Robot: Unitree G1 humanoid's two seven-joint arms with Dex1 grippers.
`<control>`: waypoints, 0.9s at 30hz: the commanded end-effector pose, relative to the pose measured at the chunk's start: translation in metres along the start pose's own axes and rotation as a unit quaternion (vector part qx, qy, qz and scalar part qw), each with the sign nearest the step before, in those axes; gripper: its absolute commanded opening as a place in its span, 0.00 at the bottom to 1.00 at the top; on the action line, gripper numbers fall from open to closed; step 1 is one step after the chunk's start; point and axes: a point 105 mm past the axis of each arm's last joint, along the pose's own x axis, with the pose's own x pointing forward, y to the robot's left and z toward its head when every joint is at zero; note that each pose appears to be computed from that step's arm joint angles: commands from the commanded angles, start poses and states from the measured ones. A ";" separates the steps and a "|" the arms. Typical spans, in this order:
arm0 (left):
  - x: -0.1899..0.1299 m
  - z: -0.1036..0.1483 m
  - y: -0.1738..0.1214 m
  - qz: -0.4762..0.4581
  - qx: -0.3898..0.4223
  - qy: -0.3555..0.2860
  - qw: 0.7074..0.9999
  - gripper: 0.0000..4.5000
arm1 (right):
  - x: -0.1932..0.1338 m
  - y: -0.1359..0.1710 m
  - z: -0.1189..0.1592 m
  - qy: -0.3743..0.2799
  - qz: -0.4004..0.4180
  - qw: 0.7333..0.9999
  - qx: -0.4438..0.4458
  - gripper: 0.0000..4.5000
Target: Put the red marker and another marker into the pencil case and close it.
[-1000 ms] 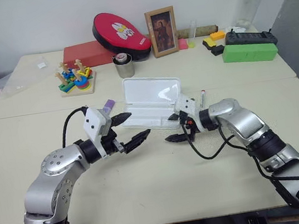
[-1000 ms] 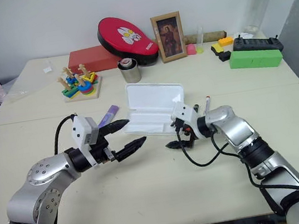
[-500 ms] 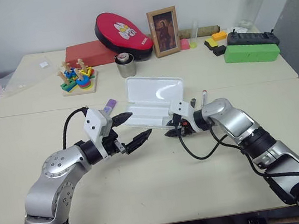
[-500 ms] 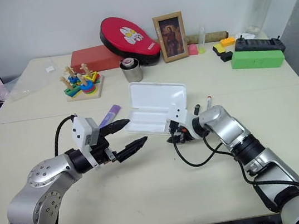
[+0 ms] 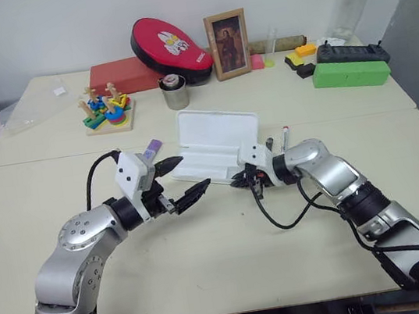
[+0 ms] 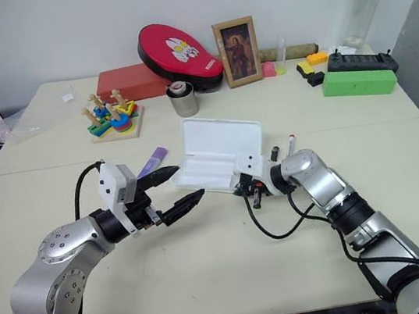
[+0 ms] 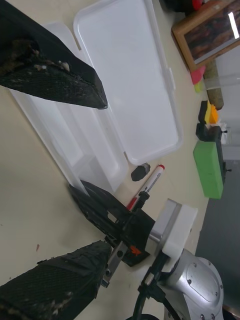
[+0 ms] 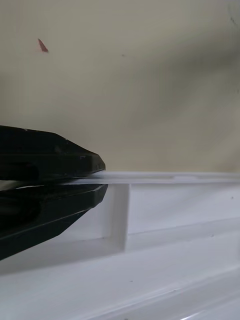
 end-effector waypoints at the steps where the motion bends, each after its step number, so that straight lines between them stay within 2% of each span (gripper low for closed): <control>1: -0.010 0.007 -0.003 0.003 0.012 -0.008 1.000 1.00 | -0.013 0.015 0.023 -0.046 0.031 0.997 -0.059 0.00; 12: -0.040 -0.008 -0.016 -0.002 -0.007 0.036 0.999 1.00 | -0.023 0.065 0.008 -0.029 0.107 0.991 -0.080 0.00; 26: -0.041 -0.006 -0.020 -0.005 -0.012 0.042 0.999 1.00 | -0.011 0.084 -0.004 -0.012 0.126 0.991 -0.053 0.00; 27: -0.040 -0.006 -0.019 -0.004 -0.012 0.042 0.999 1.00 | -0.011 0.084 -0.003 -0.013 0.125 0.991 -0.051 0.06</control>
